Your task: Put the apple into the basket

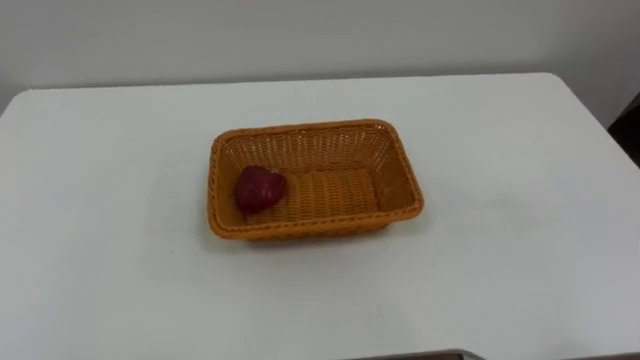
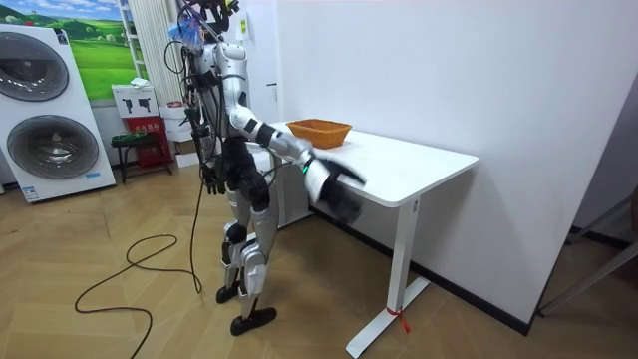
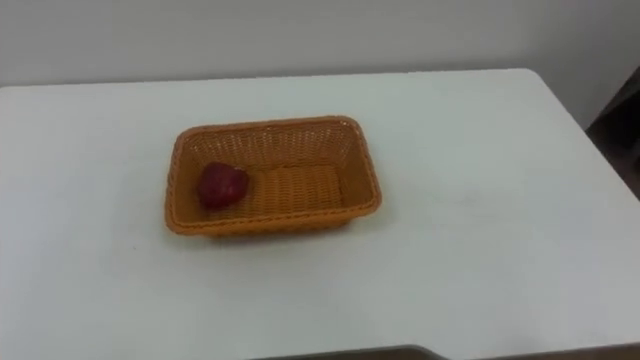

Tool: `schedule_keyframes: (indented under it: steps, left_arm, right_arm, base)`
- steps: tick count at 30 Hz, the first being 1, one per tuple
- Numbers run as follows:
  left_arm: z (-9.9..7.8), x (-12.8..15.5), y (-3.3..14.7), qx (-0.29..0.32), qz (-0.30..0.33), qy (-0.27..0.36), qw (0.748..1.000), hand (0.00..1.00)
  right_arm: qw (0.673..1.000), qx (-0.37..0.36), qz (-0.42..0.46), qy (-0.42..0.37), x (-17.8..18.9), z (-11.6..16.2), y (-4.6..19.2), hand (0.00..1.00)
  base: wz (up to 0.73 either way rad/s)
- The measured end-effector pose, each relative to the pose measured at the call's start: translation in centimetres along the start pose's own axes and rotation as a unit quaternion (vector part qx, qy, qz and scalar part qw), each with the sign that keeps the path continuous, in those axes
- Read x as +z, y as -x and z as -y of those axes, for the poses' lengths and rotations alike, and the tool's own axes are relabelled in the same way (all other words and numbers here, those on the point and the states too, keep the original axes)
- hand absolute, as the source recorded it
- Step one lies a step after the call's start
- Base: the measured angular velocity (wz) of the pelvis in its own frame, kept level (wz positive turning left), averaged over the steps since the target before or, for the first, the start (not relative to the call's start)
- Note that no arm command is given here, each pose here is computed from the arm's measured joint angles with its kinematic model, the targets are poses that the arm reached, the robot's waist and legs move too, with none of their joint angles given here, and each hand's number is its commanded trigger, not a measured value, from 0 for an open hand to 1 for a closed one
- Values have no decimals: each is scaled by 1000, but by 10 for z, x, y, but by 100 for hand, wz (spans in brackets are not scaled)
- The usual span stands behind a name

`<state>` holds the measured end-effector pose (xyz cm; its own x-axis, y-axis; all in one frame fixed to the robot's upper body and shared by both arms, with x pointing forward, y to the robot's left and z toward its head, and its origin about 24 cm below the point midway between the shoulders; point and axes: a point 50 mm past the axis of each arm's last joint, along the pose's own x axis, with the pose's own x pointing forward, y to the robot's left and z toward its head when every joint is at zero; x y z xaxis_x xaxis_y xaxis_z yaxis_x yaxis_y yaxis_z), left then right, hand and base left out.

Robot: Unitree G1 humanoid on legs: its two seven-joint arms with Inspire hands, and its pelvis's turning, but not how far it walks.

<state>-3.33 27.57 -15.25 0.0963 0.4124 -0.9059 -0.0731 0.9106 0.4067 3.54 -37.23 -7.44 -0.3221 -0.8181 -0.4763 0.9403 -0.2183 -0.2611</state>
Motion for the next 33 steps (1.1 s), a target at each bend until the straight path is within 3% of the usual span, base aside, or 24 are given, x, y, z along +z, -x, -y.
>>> schedule_keyframes:
  steps: [6,9,15,17,26,33]
  left_arm:
    - [3,1,0,-12,-3,-6,1000,0]
    - [6,5,-1,-15,0,-9,1000,0]
    - [11,13,-2,-21,10,-16,1000,0]
    - [16,13,-2,-31,8,-33,999,0]
    - [31,6,0,-55,-15,-39,998,0]
    - [38,6,1,-71,-20,-50,996,0]
  right_arm:
    - [992,-50,-89,75,-53,42,-8,0]
    - [980,-41,-113,158,-82,58,-1,0]
    - [928,91,-68,355,-104,50,14,0]
    - [892,147,-53,425,-114,50,20,0]
    - [788,278,-84,543,-136,49,32,0]
    - [758,304,-111,566,-142,54,33,0]
  base:
    - [-7]
    - [0]
    - [-9]
    - [0]
    - [2]
    - [0]
